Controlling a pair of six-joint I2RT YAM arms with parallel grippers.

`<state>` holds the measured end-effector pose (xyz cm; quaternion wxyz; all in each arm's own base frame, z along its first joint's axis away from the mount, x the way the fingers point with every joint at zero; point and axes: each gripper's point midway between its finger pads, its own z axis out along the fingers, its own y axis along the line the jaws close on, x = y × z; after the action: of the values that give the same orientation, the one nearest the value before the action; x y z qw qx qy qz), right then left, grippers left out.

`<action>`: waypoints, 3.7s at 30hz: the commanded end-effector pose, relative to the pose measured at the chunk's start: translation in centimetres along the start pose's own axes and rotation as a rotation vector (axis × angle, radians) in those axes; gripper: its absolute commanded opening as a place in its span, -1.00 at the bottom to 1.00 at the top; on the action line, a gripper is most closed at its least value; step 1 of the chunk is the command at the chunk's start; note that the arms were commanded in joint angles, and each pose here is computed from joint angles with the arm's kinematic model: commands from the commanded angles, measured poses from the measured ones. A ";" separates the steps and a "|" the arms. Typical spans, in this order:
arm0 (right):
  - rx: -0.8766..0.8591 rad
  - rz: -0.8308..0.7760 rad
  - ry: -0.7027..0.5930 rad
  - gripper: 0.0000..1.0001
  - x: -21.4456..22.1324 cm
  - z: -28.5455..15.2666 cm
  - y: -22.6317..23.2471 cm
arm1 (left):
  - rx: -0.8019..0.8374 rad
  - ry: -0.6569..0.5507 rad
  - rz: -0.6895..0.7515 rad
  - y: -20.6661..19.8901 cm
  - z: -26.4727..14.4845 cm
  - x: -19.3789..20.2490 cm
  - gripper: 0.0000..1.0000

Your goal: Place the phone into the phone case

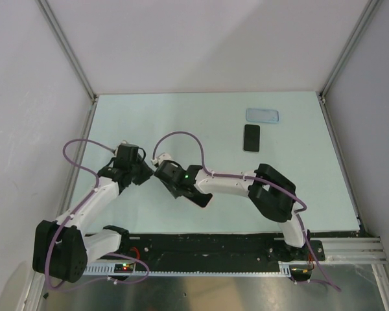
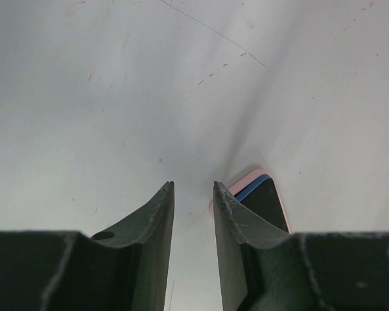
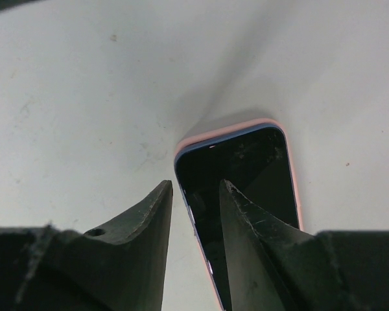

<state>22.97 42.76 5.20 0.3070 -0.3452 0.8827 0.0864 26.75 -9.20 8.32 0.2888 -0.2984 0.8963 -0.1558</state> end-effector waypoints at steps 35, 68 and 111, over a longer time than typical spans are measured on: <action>0.149 0.085 0.125 -0.73 9.6 1.1 -4.7 | 0.031 0.083 0.052 -0.7 0.8 3.1 -0.30; -0.016 0.203 0.055 -0.32 8.9 -3.6 -5.1 | 0.117 0.215 0.217 -5.2 1.1 8.5 -0.41; 0.000 0.304 0.117 -0.64 12.2 -4.2 -6.1 | 0.017 0.127 0.475 -6.2 2.4 6.0 -0.53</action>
<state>18.78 32.96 3.00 0.2841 -0.2272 0.9220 0.1328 25.11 -19.07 3.99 0.2084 -0.1037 0.9616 -0.1455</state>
